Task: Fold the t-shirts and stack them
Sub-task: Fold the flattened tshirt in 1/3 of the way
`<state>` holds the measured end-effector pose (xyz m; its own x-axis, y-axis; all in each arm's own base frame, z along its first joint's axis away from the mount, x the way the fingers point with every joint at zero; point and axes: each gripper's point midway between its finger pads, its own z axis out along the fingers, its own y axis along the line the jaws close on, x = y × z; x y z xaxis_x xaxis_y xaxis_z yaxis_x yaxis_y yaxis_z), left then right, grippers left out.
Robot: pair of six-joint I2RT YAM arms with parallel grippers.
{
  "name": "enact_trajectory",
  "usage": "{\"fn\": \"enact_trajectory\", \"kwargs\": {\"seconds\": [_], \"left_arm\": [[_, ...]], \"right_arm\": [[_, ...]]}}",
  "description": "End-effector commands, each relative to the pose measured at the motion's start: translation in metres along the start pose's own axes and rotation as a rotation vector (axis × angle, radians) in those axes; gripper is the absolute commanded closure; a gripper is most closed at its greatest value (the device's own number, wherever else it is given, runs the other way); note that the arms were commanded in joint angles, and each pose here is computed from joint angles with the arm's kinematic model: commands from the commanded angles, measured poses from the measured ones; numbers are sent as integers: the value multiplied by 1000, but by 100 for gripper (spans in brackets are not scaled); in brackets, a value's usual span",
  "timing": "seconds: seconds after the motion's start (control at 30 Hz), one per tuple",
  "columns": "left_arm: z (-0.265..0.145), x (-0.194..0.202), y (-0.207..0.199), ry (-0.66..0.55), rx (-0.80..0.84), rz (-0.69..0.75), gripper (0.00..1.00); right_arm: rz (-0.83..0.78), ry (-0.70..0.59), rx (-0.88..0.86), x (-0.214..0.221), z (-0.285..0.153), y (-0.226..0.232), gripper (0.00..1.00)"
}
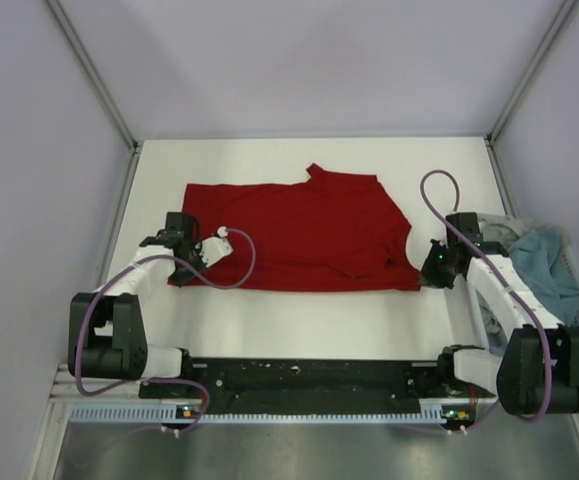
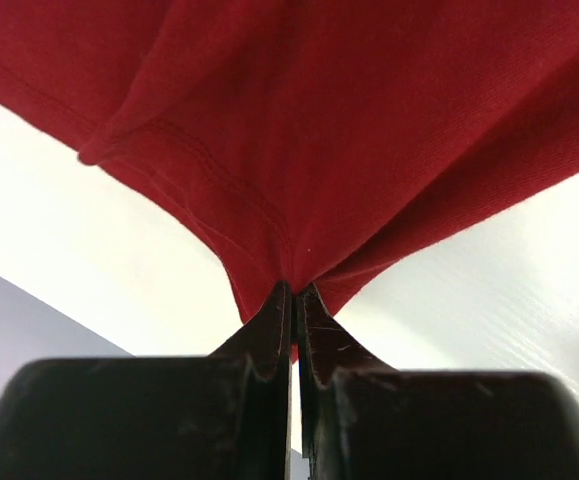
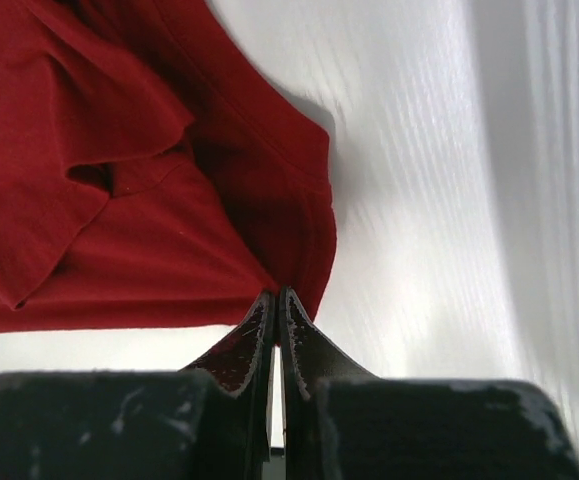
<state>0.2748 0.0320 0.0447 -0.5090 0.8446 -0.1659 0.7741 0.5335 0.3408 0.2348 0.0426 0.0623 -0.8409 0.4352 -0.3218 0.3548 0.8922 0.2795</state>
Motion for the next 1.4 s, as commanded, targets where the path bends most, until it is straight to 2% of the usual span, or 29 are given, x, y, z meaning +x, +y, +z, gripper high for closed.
{"fn": "enact_trajectory", "kwargs": {"seconds": [0.0,0.2,0.23,0.27,0.3,0.33,0.37,0.4,0.5,0.57,0.63,0.67,0.73,0.87,0.97,1.07,1.2,1.37], "left_arm": [[-6,30,-10,118,0,-12,100],[-9,44,-22,186,48,11,100],[-10,46,-25,194,60,17,100],[-10,48,-27,199,72,22,91],[-10,49,-29,205,77,27,77],[-10,49,-28,207,78,32,62],[-10,48,-25,205,71,35,55],[-12,44,-19,197,56,30,49],[-29,15,6,121,30,-16,45],[-49,-24,20,1,42,-41,46],[-72,-82,16,-193,101,-3,50],[-84,-114,4,-293,139,45,56],[-100,-173,-31,-461,205,193,59],[-116,-252,-115,-669,301,512,58],[-115,-285,-156,-748,376,664,54],[-99,-311,-183,-763,368,764,50],[-80,-337,-196,-756,332,800,50],[-45,-344,-199,-715,307,833,52]], "right_arm": [[21,37,-6,16,-11,-4,100],[50,89,-27,26,-12,0,100],[55,95,-29,27,-13,1,91],[56,95,-24,27,-13,0,68],[60,84,0,25,-13,-4,48],[68,72,34,23,-14,-9,37],[80,42,80,17,-16,-16,30],[83,9,112,11,-20,-21,29],[123,-147,147,-26,-41,-26,30],[61,-213,46,-48,-51,-4,42],[-26,-227,-80,-61,-52,23,55],[-73,-230,-132,-70,-50,35,61],[-146,-167,-164,-73,-35,46,72],[-289,-71,-175,-67,-5,65,75],[-369,-43,-170,-65,13,73,73],[-387,-32,-177,-66,26,77,68],[-408,-37,-236,-68,35,90,64],[-424,-29,-275,-66,49,101,62]]}}
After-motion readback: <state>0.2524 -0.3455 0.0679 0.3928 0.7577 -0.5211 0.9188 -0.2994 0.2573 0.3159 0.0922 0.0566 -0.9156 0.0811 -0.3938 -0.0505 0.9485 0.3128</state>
